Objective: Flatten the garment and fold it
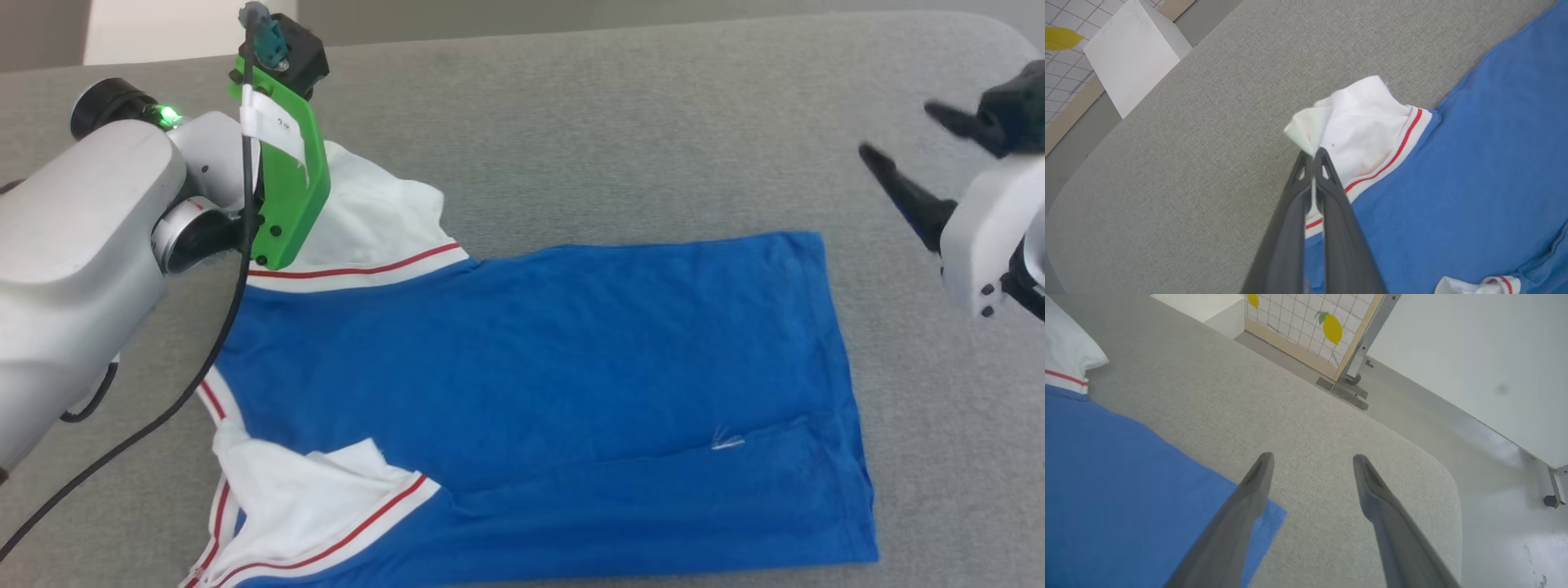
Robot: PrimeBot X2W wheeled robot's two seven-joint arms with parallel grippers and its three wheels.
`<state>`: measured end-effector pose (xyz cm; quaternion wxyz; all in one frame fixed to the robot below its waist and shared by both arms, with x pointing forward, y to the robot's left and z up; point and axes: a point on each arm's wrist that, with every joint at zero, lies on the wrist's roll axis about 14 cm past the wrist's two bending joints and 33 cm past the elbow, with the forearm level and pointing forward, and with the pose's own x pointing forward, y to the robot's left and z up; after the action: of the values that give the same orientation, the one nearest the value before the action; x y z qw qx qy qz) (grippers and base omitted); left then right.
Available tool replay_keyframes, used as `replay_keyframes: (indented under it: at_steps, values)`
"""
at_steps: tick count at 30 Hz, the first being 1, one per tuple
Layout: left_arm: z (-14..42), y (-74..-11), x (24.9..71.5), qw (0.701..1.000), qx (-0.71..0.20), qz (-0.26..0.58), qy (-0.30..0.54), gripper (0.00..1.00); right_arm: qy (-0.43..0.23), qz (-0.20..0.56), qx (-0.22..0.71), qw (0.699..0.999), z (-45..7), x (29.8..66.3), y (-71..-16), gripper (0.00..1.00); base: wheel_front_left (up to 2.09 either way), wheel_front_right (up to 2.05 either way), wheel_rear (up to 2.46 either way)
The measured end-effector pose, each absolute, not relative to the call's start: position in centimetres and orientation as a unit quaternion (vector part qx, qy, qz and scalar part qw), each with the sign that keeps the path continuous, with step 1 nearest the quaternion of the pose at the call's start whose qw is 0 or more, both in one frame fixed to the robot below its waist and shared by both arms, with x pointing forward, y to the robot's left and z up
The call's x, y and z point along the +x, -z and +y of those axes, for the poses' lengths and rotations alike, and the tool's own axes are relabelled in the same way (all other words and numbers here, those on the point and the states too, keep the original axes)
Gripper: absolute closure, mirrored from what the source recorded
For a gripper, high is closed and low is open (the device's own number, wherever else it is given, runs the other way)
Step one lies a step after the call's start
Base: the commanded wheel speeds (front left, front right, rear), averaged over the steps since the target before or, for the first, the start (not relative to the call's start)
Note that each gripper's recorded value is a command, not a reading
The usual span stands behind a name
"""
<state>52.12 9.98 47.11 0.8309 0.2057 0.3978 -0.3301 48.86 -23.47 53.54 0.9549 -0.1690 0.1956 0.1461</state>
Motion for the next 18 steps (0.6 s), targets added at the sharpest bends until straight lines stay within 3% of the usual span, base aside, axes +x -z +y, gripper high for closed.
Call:
replay_keyframes:
  at_steps: [4,9,18]
  values:
    - [10.6,-47.4,51.5,0.833,0.204,0.394,0.329,1.00,-0.167,0.338,-0.177,0.909,-23.6,47.8,-50.2,0.00,0.00,0.00,0.00]
    - [10.7,-46.6,51.1,0.830,0.201,0.398,0.335,1.00,-0.165,0.458,-0.170,0.857,-24.4,47.1,-46.9,0.00,0.00,0.00,0.00]
    - [10.7,-45.1,52.6,0.835,0.184,0.393,0.339,1.00,-0.173,0.542,-0.126,0.813,-22.2,47.9,-38.6,0.00,0.00,0.00,0.00]
